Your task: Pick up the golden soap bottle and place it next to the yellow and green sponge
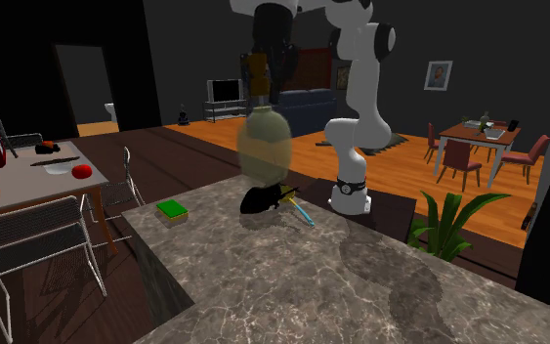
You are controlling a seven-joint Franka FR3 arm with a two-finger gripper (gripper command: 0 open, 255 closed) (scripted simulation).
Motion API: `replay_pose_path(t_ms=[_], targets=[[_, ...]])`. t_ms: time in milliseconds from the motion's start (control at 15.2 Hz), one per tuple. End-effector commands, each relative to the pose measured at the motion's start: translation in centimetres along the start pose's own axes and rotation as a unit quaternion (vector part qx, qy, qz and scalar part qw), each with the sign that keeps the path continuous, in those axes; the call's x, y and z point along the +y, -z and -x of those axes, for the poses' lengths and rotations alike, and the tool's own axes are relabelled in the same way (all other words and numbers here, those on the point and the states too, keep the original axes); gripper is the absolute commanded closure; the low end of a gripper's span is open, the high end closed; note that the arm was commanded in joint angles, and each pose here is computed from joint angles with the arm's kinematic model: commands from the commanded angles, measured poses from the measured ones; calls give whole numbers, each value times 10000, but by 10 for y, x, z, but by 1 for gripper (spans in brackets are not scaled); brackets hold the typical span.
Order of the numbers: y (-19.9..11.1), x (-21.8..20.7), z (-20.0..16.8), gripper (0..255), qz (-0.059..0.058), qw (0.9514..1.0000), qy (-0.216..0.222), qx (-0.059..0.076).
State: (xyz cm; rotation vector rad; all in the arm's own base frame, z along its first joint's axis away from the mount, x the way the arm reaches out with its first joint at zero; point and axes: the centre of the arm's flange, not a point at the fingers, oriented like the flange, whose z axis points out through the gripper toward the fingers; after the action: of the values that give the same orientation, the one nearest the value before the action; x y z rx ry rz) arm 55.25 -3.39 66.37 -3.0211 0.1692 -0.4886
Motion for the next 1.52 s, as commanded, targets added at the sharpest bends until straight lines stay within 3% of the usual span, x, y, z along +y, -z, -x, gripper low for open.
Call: replay_pose_path(t_ms=[0,330,1452], targets=[[12,-1,-2,255,-1,10000,0,2],[35,-3,-10,255,-1,10000,0,2],[84,199,75,255,-1,10000,0,2]])
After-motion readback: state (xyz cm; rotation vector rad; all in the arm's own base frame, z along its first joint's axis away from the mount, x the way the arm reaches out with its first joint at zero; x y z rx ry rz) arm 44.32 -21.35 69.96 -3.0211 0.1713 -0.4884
